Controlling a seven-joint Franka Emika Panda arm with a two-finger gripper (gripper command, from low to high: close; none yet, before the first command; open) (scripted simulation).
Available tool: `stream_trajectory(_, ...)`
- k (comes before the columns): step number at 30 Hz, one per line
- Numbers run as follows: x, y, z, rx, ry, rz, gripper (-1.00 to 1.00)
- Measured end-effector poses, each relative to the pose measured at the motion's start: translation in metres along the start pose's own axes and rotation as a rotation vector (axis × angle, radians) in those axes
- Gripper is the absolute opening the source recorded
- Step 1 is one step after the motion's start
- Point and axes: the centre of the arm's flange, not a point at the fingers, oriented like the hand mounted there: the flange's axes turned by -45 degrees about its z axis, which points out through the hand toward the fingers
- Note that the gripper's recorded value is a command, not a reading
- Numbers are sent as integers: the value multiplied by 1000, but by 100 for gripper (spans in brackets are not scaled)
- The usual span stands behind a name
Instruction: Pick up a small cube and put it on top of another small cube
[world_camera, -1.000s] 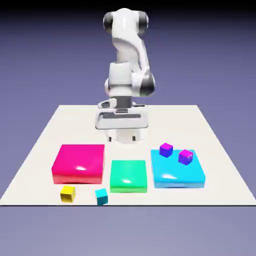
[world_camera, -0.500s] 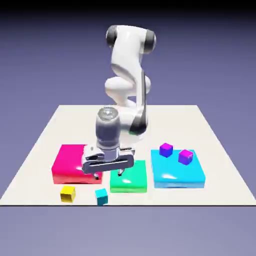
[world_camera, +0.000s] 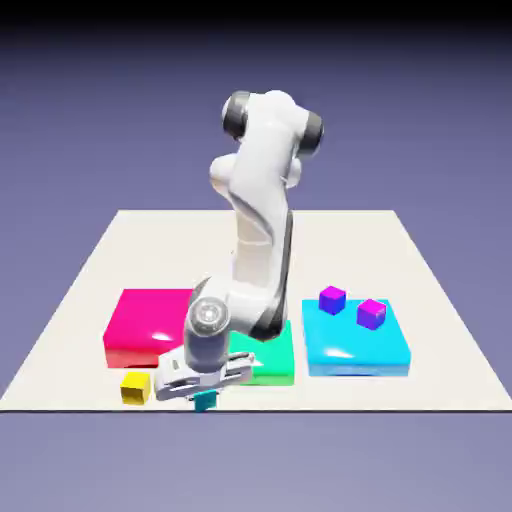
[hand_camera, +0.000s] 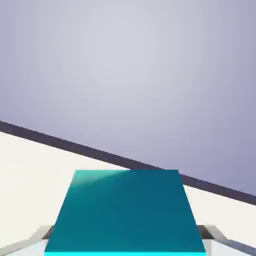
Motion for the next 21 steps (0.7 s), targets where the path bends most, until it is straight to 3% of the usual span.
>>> stream_trajectory(11,-46,-227,-55,70,10,-266,-100)
stream_trajectory(21,-165,-380,-65,-130,-2,-485,-100)
